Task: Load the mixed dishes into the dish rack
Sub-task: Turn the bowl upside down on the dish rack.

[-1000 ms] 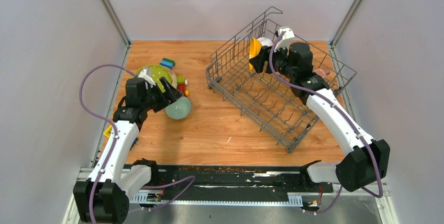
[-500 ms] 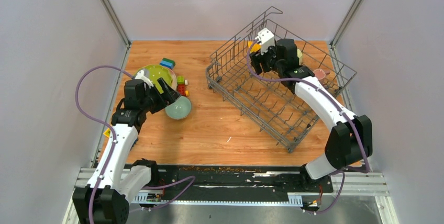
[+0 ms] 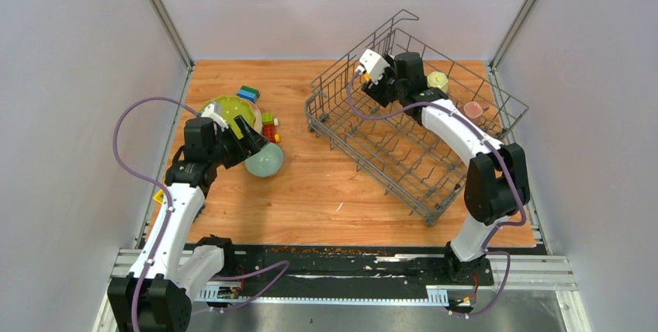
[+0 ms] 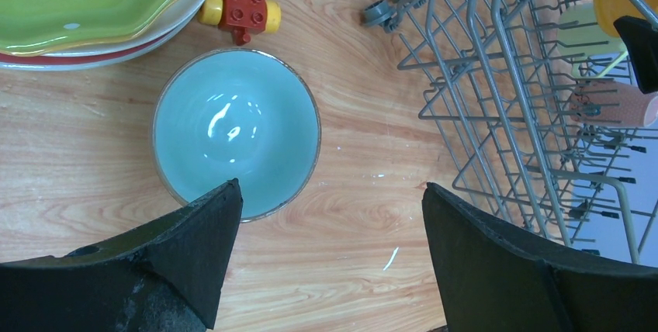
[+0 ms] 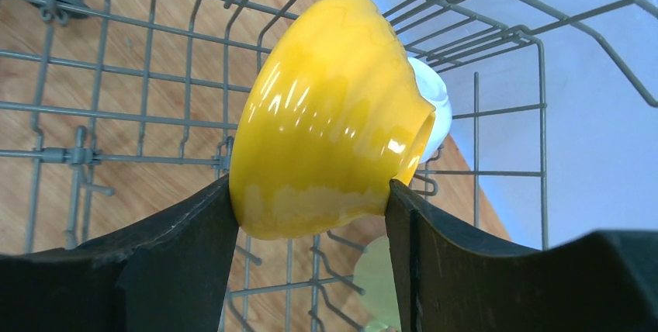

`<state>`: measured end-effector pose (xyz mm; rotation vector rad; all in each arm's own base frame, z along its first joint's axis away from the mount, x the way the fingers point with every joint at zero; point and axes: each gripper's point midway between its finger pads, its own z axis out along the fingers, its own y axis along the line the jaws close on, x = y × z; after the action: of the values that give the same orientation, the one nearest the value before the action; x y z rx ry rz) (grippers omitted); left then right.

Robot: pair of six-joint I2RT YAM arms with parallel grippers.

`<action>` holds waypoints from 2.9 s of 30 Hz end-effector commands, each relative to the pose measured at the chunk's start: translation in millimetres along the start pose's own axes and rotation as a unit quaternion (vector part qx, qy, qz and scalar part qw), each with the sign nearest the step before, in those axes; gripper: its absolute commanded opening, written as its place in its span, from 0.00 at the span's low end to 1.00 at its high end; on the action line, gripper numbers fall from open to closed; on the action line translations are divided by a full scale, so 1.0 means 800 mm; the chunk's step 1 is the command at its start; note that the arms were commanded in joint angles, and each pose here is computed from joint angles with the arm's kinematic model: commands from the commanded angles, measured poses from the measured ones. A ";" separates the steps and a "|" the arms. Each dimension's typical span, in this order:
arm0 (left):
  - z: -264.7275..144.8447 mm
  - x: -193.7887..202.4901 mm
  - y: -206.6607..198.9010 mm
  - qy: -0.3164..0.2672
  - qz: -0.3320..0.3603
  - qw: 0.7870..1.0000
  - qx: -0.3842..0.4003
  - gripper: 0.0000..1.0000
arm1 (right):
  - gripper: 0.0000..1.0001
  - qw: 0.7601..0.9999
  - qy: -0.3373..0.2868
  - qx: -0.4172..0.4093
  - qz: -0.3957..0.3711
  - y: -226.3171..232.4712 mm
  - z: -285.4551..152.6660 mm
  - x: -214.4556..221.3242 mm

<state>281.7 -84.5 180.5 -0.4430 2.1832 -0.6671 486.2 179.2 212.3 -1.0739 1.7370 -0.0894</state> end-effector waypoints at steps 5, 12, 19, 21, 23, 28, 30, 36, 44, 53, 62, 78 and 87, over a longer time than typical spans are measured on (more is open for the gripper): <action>-0.004 -0.010 -0.013 -0.009 0.018 1.000 0.021 0.93 | 0.03 0.996 -0.015 0.009 -0.083 -0.036 0.016 -0.019; -0.006 -0.011 -0.013 -0.008 0.022 1.000 0.021 0.93 | 0.05 0.992 0.006 -0.051 -0.119 -0.016 0.043 -0.003; -0.005 -0.012 -0.012 -0.007 0.022 1.000 0.021 0.93 | 0.11 0.987 0.027 -0.074 -0.137 -0.012 0.067 0.009; -0.005 -0.012 -0.011 -0.007 0.022 1.000 0.020 0.93 | 0.11 0.986 0.042 -0.081 -0.140 -0.009 0.071 0.018; -0.006 -0.011 -0.009 -0.007 0.022 1.000 0.018 0.93 | 0.14 0.985 0.049 -0.085 -0.142 -0.007 0.072 0.025; -0.003 -0.010 -0.008 -0.004 0.018 1.000 0.020 0.93 | 0.26 0.985 0.048 -0.096 -0.136 0.000 0.073 0.027; -0.002 -0.010 -0.009 -0.003 0.018 1.000 0.021 0.93 | 0.30 0.984 0.051 -0.098 -0.136 0.002 0.074 0.029; -0.001 -0.009 -0.008 -0.001 0.017 1.000 0.021 0.93 | 0.45 0.984 0.058 -0.091 -0.140 -0.003 0.075 0.032; 0.000 -0.008 -0.008 0.001 0.014 1.000 0.022 0.93 | 0.65 0.986 0.056 -0.088 -0.130 -0.006 0.073 0.027; 0.000 -0.006 -0.009 0.002 0.011 1.000 0.024 0.93 | 0.67 0.985 0.054 -0.106 -0.126 0.003 0.068 0.025; 0.001 -0.006 -0.008 0.003 0.010 1.000 0.024 0.93 | 0.78 0.983 0.055 -0.128 -0.122 0.015 0.064 0.030; 0.002 -0.002 0.006 0.002 0.014 1.000 0.000 0.93 | 0.75 0.998 -0.001 -0.031 0.061 -0.029 0.061 -0.035; 0.004 -0.003 0.007 -0.001 0.010 1.000 -0.002 0.93 | 0.76 0.975 -0.014 -0.058 0.216 0.009 0.073 -0.031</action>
<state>281.2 -83.0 172.3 -0.4317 2.2105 -0.6664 525.4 211.5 178.6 -0.9298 1.9444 0.1728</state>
